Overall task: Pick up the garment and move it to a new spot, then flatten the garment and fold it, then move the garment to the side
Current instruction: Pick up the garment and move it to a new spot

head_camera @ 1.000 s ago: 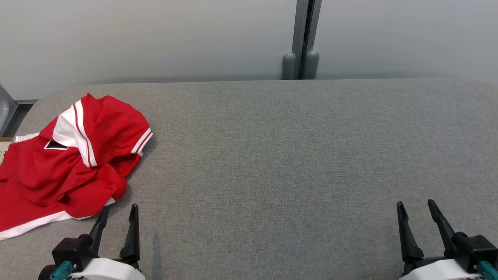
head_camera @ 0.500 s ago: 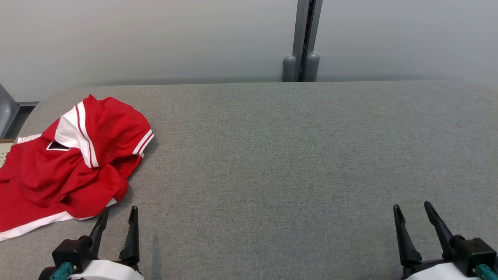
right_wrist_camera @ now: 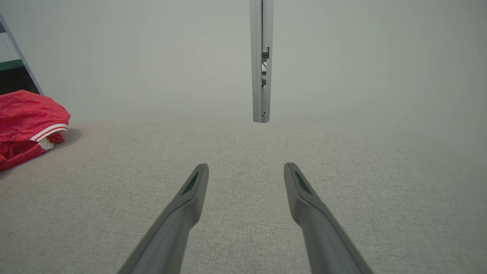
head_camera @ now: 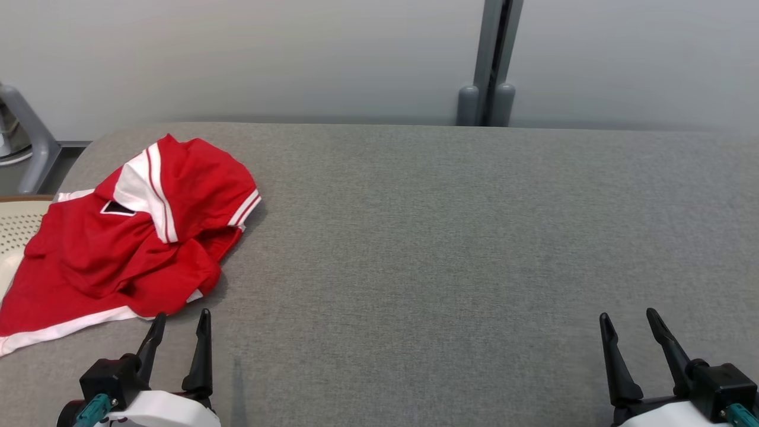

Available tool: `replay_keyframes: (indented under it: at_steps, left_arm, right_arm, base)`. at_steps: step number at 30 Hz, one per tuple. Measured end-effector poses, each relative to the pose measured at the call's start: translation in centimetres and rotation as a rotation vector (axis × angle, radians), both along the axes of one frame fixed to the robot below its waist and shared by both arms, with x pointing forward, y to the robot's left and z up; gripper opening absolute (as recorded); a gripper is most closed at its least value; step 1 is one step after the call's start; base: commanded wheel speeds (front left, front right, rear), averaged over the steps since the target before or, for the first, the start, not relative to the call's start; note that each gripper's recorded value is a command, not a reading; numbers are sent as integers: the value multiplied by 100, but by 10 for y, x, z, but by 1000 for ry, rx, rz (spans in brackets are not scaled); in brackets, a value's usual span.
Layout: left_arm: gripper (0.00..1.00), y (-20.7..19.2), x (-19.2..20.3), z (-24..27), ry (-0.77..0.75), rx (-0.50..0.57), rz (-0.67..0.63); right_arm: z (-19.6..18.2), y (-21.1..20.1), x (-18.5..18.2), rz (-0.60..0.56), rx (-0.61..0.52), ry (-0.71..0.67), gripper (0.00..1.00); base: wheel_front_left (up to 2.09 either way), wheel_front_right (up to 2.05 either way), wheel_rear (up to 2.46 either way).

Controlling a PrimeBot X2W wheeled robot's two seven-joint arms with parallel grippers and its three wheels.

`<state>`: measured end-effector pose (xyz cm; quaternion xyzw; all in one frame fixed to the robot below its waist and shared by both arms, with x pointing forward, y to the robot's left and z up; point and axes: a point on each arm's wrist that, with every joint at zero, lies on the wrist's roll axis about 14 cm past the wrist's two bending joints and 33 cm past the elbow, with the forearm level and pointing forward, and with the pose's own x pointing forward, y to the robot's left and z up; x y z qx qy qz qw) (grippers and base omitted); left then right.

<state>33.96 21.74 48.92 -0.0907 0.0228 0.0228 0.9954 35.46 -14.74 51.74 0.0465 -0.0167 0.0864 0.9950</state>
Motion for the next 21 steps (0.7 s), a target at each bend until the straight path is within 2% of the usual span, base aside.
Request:
replay_keyframes:
  at_steps: [7,15,21]
  left_arm:
    - [100,29,-21,0,-2,5,91]
    - [100,79,-70,-5,14,7,266]
    - [100,85,-75,-7,20,3,290]
  right_arm:
    - [-2,32,10,94,2,7,100]
    - [1,92,20,268,5,2,100]
    - [0,108,23,316,7,4,100]
  base:
    - [0,0,0]
    - [0,0,0]
    - [0,0,0]
